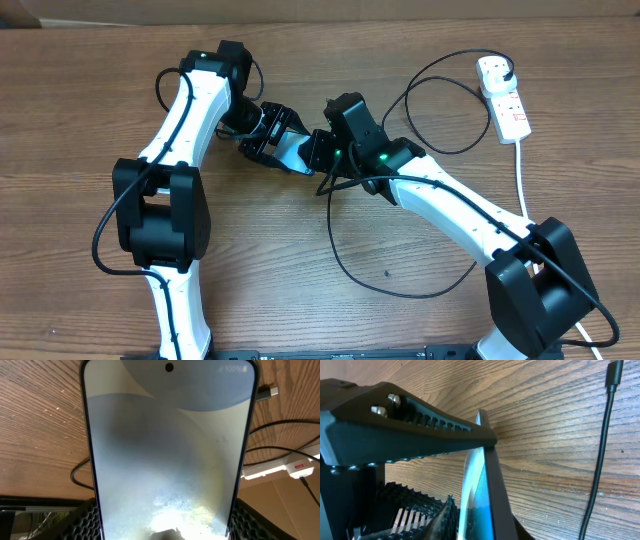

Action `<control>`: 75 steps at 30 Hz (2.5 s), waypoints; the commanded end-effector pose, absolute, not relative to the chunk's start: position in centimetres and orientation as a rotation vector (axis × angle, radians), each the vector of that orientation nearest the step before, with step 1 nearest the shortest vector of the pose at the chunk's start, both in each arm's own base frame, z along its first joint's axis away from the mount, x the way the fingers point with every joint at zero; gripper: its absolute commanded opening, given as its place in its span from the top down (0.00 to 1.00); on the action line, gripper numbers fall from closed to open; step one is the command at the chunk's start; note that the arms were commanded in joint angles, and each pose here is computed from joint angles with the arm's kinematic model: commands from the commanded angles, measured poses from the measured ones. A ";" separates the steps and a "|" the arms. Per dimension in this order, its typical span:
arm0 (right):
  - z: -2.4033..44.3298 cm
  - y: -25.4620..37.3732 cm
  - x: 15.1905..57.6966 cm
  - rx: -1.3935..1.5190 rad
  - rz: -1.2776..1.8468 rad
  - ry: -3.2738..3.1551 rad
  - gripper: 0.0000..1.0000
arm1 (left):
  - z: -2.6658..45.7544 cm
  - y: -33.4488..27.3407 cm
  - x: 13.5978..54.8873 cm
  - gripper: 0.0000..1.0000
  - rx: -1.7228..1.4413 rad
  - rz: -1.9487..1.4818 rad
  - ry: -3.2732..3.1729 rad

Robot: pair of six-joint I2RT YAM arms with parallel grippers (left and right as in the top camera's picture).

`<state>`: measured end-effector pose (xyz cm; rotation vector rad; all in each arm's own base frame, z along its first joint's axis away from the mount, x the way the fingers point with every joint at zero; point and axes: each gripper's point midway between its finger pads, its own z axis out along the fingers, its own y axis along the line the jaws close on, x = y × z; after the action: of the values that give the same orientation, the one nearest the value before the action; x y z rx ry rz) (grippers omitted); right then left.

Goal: Plug charger to phone and switch on socket

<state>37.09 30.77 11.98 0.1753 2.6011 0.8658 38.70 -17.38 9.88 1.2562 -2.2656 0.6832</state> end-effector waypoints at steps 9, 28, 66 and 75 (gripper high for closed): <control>12.9 31.3 37.7 0.168 0.876 2.570 0.94 | 11.8 -18.0 39.0 0.96 1.215 0.742 -2.306; 16.6 27.0 40.5 0.293 0.932 2.472 0.96 | 13.8 -17.0 41.2 0.96 1.063 1.039 -2.307; 26.3 24.0 45.7 1.206 1.480 1.950 0.96 | 20.2 -22.3 47.5 0.72 0.565 1.714 -2.423; 26.5 25.0 45.2 1.243 1.519 1.949 0.96 | 21.4 -24.1 49.1 0.75 0.577 1.780 -2.441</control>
<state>45.42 23.80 23.36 1.2840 1.9937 1.4150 48.95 -23.36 20.77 0.5155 -2.4511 1.7930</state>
